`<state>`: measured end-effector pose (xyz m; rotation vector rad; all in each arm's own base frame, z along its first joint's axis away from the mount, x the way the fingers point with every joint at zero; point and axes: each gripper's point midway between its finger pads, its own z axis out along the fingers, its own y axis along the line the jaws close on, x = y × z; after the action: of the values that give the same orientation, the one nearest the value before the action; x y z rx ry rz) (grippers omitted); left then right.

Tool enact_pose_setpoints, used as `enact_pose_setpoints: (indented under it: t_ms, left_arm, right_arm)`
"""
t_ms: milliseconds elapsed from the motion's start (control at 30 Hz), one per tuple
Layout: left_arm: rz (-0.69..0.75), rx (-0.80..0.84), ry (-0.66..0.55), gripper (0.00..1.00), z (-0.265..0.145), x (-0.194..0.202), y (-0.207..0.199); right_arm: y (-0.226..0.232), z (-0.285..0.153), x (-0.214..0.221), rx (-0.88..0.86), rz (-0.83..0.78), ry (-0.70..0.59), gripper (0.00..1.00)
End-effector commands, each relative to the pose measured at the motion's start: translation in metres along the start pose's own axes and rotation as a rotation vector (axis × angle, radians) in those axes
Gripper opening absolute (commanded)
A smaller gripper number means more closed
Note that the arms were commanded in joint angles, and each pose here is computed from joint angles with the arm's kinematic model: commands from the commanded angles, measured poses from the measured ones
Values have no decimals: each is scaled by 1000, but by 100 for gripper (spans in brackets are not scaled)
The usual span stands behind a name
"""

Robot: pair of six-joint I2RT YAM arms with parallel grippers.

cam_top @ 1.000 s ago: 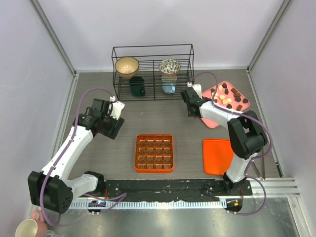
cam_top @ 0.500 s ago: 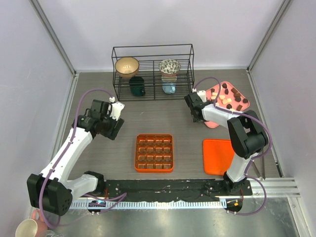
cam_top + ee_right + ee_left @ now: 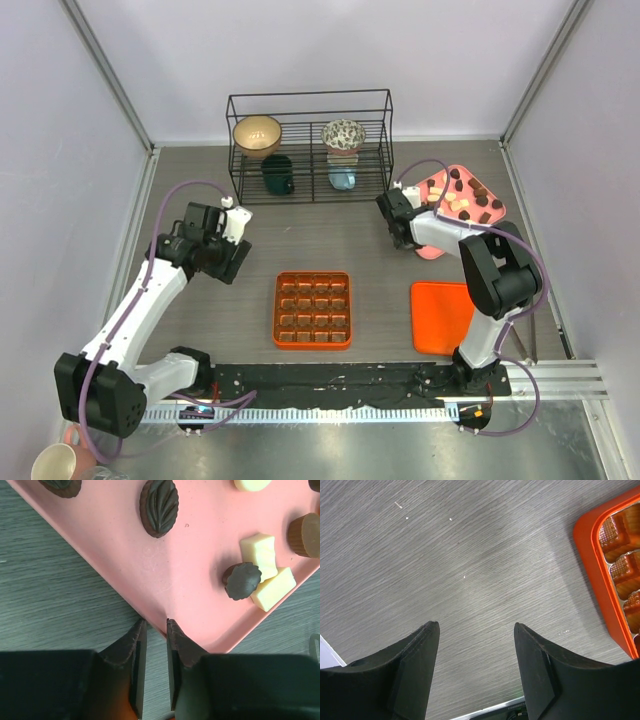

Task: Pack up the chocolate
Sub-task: Move the plate to the center of the board.

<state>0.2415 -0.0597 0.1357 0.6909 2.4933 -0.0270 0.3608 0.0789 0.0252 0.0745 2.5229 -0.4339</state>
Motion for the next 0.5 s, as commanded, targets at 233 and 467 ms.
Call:
enact_pose_setpoints:
  t_ms: [233, 467]
  left_arm:
    - [9, -20, -27, 66, -6, 0, 3]
    - [16, -22, -36, 66, -8, 0, 3]
  right_arm:
    - [38, -8, 25, -166, 117, 89, 9]
    - [74, -21, 34, -219, 61, 83, 8]
